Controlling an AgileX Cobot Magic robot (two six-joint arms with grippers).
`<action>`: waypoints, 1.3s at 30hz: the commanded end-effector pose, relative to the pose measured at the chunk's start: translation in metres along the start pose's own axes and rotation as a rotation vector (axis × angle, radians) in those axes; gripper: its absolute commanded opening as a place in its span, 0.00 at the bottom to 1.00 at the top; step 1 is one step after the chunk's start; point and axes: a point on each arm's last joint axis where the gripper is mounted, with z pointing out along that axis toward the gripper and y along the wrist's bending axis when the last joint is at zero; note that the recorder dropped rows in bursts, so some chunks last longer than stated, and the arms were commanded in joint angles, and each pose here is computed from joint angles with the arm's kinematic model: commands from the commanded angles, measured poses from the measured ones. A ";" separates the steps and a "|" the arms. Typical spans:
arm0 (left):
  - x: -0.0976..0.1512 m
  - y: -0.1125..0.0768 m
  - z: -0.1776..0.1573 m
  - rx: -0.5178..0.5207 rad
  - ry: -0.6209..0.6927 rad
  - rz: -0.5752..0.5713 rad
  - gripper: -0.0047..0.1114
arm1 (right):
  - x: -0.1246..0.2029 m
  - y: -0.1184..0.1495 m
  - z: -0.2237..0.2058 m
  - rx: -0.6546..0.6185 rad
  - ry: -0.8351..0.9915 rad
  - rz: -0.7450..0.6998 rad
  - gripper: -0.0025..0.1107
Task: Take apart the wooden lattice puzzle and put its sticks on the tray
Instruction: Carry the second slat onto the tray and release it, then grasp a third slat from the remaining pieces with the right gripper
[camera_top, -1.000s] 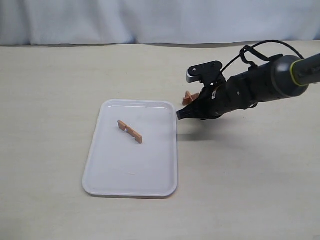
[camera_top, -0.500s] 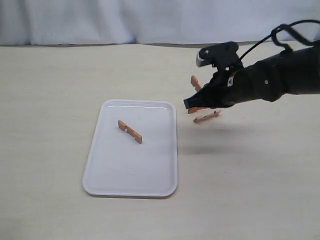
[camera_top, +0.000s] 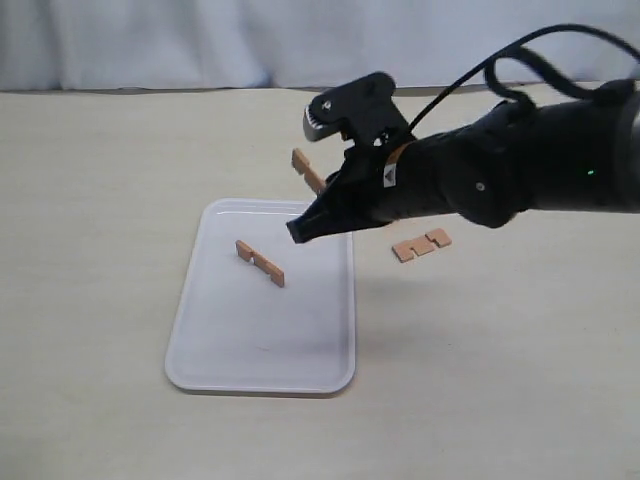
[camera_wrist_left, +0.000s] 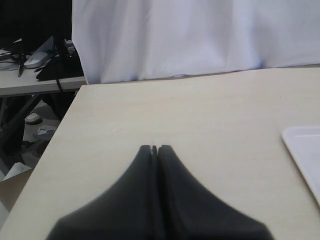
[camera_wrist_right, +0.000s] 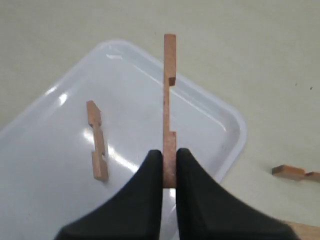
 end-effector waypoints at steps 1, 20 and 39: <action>0.000 0.000 0.000 0.002 -0.005 0.001 0.04 | 0.018 0.001 0.031 -0.005 0.056 -0.009 0.06; 0.000 0.000 0.000 0.002 -0.005 0.001 0.04 | -0.029 -0.012 -0.030 0.044 0.176 -0.039 0.46; 0.000 0.000 0.000 0.002 -0.009 0.001 0.04 | 0.019 -0.091 0.020 0.163 0.418 0.156 0.90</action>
